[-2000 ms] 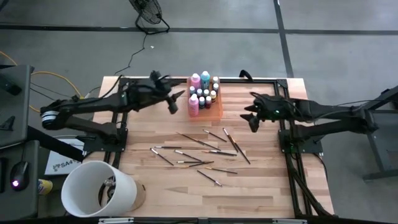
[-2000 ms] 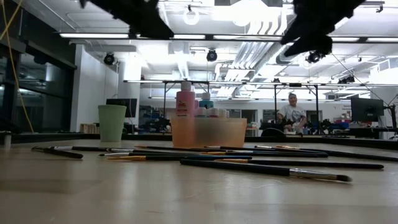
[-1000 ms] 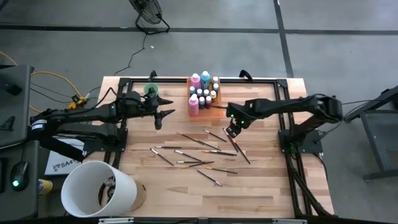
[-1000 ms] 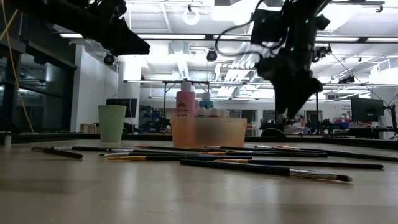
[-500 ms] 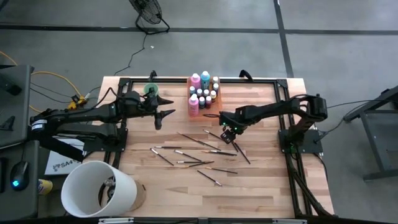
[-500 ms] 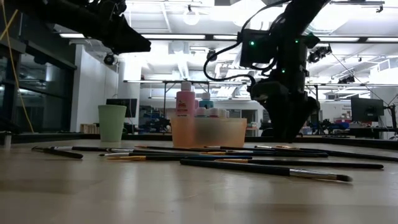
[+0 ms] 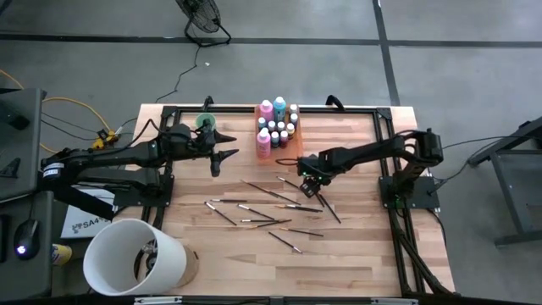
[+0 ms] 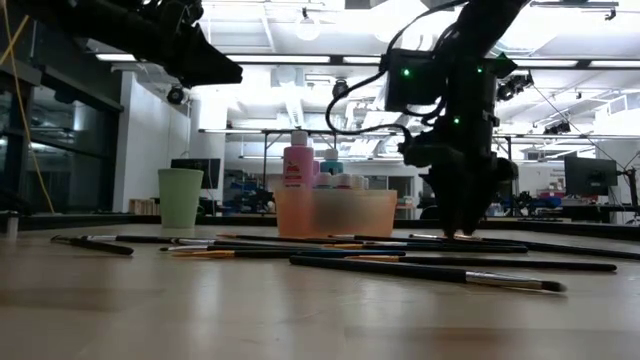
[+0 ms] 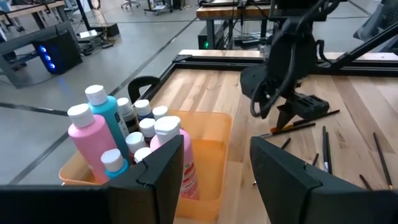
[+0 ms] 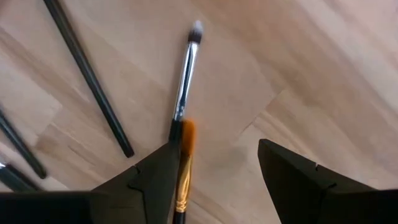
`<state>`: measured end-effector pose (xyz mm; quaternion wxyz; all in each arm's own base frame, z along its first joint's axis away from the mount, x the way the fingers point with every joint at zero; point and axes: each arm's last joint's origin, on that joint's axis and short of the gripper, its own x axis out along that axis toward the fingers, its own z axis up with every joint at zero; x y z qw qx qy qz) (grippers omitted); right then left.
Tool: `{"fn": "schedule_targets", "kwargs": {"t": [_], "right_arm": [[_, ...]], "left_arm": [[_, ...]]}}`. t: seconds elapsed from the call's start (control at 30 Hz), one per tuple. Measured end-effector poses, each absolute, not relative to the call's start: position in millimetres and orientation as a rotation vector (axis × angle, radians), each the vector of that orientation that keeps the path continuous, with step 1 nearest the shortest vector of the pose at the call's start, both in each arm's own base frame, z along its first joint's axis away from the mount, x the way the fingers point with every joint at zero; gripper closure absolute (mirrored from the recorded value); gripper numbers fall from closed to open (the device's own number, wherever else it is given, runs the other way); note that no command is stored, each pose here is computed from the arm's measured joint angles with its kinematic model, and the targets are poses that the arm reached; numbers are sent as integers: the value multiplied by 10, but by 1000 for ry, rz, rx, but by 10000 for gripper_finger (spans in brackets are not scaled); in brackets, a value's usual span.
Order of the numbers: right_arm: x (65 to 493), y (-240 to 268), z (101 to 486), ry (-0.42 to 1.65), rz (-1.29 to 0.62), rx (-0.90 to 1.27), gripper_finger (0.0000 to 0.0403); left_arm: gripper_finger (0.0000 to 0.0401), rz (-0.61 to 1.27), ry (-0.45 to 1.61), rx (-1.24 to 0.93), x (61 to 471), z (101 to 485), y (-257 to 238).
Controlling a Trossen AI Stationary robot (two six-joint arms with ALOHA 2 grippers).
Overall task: Pick & Place Paint Supplies
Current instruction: Put the orange paintbrush into the cup
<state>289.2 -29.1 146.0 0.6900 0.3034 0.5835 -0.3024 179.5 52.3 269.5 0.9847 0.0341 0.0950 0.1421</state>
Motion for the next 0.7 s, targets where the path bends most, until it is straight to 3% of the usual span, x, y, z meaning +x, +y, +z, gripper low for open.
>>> {"fn": "schedule_targets", "kwargs": {"t": [0.7], "right_arm": [[2950, -233, 1355, 1304, -689, 702, 188]], "left_arm": [[221, 277, 196, 74, 1796, 2692, 521]]}}
